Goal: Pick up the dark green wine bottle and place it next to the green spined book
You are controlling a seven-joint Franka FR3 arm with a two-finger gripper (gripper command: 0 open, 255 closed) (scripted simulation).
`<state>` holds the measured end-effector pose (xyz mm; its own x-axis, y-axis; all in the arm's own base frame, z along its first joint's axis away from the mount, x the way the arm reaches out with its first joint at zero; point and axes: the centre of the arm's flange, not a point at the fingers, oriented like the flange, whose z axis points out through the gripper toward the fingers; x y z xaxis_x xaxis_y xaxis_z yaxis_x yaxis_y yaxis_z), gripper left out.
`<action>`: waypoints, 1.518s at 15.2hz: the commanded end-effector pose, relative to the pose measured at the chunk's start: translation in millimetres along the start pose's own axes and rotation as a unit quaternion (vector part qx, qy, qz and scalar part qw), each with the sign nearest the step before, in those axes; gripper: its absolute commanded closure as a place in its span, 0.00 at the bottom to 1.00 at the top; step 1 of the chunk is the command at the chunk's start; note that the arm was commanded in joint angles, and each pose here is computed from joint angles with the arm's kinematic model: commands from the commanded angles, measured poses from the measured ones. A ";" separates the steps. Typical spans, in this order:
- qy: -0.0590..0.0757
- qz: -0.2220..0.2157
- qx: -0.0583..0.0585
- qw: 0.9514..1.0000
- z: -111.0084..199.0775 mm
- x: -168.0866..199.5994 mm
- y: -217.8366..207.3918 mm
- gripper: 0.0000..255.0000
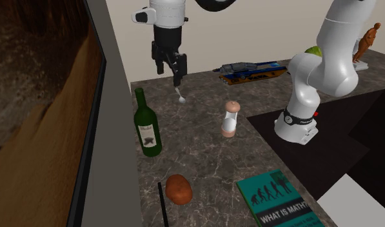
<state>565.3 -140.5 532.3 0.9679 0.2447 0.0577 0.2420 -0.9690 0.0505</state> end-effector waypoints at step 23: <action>-0.011 -0.014 0.004 1.000 78.5 63.5 67.7 1.00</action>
<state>644.9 -187.2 494.6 0.9583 0.2760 0.0735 0.2721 -0.9604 0.0594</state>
